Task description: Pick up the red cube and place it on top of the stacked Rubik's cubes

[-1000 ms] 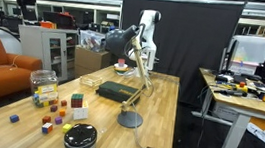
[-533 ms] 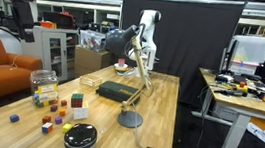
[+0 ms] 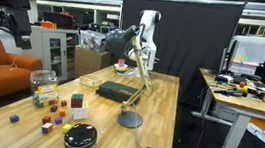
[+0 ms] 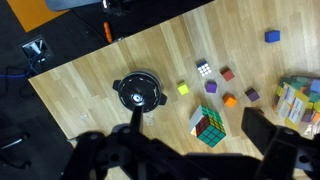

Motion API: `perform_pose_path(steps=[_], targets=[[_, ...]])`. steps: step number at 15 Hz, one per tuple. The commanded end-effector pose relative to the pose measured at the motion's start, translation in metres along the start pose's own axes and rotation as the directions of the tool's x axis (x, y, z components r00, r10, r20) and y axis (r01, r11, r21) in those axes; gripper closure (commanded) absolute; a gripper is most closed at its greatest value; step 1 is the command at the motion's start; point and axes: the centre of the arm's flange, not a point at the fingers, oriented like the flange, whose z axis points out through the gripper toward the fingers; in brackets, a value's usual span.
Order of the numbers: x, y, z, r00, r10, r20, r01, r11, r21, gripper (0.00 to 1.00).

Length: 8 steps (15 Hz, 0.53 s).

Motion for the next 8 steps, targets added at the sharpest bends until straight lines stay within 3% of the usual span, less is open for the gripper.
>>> perform_pose_path(steps=[1,6,8], targets=[[0.004,-0.003,0.005,1.0,-0.011,-0.016,0.011,1.0,0.008,0.0],[0.0,-0.046,0.058,0.989,-0.14,0.055,0.136,0.989,0.058,0.0],[-0.008,-0.064,0.087,0.974,-0.197,0.112,0.195,0.98,0.029,0.0]])
